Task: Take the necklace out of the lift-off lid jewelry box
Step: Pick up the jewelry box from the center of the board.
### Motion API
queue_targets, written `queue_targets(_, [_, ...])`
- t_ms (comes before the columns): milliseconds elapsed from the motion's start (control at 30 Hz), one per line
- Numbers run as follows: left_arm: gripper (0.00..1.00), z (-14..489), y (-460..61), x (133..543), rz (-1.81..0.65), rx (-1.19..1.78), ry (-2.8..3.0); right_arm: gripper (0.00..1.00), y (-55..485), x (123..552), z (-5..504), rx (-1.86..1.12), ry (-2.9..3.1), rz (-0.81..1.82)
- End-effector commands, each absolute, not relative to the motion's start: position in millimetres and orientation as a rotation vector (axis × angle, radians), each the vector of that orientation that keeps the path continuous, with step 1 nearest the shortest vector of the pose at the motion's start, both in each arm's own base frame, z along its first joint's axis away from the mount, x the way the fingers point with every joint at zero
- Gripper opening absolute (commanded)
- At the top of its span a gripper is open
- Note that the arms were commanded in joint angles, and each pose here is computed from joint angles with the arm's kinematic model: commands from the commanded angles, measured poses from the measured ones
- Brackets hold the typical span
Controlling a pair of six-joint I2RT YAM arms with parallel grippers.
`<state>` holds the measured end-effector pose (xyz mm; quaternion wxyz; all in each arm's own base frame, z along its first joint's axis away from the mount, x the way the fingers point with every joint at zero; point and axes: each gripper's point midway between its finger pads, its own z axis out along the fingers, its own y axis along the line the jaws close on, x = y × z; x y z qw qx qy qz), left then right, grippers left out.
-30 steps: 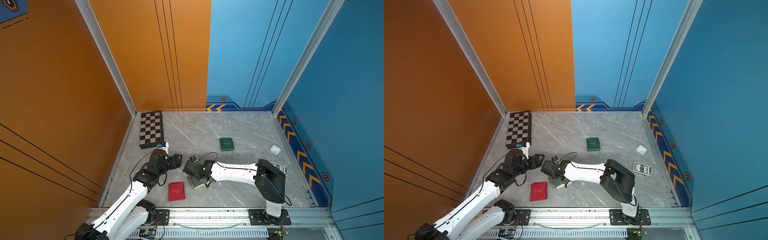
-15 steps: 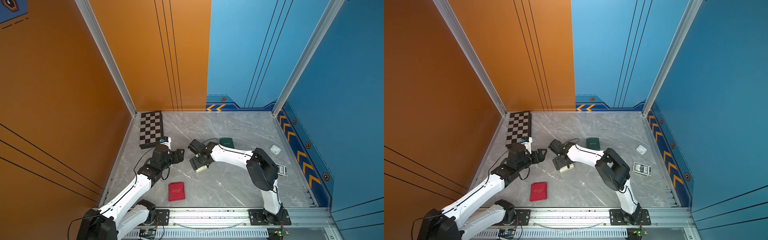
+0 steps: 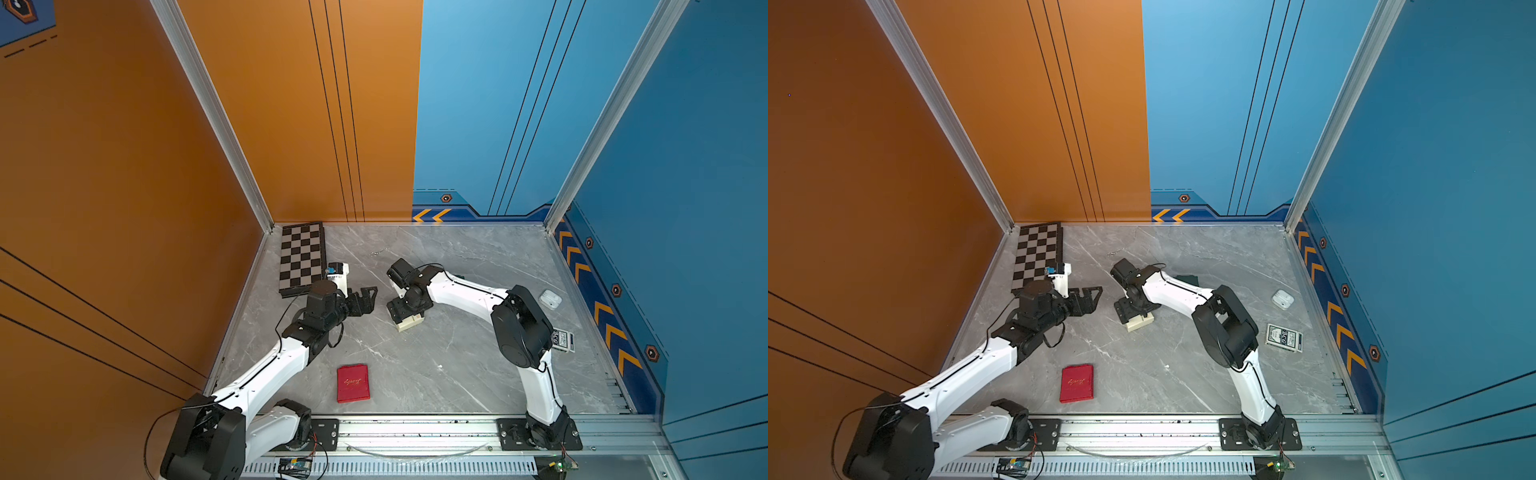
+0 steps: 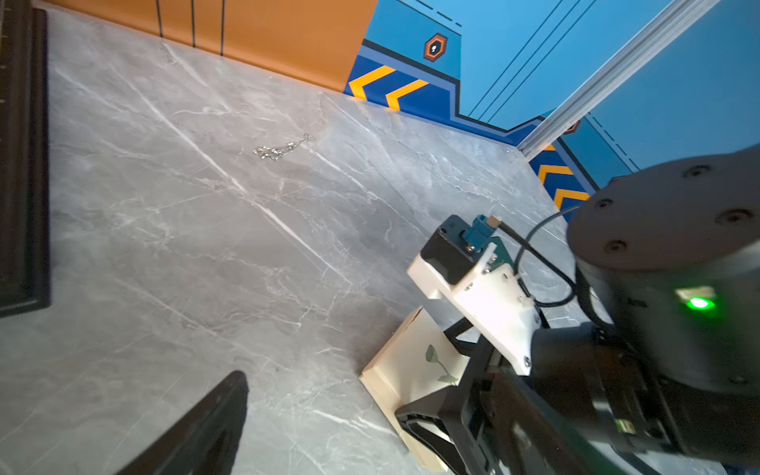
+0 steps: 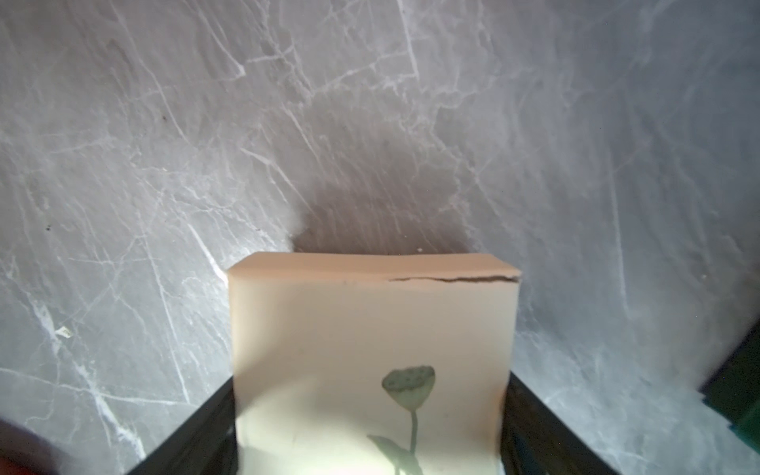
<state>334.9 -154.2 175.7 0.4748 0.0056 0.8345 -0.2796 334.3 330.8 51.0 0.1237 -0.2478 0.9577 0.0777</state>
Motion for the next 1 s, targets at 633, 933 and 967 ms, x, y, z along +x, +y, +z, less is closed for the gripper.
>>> queue_targets(633, [1.00, 189, -249, 253, -0.817, 0.707, 1.762, 0.86, 266, 305, 176, -0.731, 2.737, 0.390])
queue_targets(933, [0.99, 192, -263, 234, -0.740, 0.843, 1.660, 0.86, 266, 291, 196, -0.780, 2.711, 0.448])
queue_targets(967, [0.99, 192, -263, 236, -0.728, 0.848, 1.653, 0.86, 267, 289, 197, -0.788, 2.706, 0.455])
